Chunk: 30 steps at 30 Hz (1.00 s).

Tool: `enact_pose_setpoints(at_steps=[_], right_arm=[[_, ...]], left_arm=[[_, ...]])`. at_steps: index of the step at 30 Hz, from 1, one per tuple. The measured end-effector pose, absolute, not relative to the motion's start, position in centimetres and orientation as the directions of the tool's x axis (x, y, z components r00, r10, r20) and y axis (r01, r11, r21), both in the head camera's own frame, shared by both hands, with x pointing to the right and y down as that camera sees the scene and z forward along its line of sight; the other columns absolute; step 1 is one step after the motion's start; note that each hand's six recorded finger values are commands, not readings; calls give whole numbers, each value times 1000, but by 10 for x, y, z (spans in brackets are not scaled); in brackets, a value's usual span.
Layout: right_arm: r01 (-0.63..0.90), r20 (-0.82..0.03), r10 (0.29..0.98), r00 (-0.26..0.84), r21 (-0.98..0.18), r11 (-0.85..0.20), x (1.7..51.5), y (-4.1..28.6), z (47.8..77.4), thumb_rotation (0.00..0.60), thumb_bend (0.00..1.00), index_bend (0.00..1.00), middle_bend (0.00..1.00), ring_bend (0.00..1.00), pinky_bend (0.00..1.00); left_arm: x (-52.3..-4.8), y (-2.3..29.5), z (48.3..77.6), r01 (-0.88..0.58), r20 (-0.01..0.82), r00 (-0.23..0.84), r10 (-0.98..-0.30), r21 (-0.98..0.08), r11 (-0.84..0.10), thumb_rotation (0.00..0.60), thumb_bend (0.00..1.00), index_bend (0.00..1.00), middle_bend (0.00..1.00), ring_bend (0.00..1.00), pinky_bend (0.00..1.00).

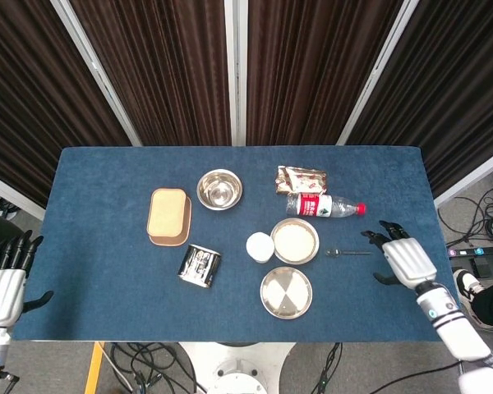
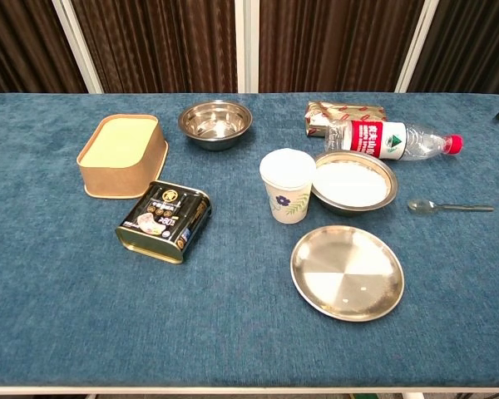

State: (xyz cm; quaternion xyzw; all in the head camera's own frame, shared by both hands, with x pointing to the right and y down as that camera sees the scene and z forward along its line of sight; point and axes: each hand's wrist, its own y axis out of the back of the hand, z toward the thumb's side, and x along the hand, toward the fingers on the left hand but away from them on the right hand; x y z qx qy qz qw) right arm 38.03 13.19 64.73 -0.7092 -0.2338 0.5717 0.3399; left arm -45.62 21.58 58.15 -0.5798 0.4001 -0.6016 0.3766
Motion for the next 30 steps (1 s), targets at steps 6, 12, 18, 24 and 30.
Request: enact_pose_setpoints(at_steps=[6, 12, 18, 24, 30], right_arm=[[-119, -701, 681, 211, -710, -694, 368, 119, 699, 600, 126, 325, 339, 42, 75], [-174, -726, 660, 194, -687, -705, 359, 116, 734, 600, 218, 411, 403, 90, 76], [-183, -731, 662, 167, -683, -707, 361, 110, 746, 600, 232, 448, 447, 117, 75], [-179, -734, 660, 162, -680, -711, 362, 109, 750, 600, 244, 467, 475, 137, 76], [-186, -737, 656, 163, -676, -713, 363, 111, 753, 600, 251, 481, 495, 151, 76]], left_arm=[[-455, 217, 585, -17, 406, -48, -912, -914, -406, 600, 27, 112, 67, 34, 61], [-457, 218, 586, -18, 413, -55, -909, -911, -413, 600, 27, 112, 67, 35, 61], [-456, 217, 588, -21, 414, -54, -909, -910, -414, 600, 27, 112, 67, 34, 61], [-457, 217, 590, -24, 418, -56, -907, -908, -418, 600, 27, 112, 67, 35, 60], [-457, 218, 591, -26, 424, -58, -904, -906, -423, 600, 26, 112, 67, 34, 60]])
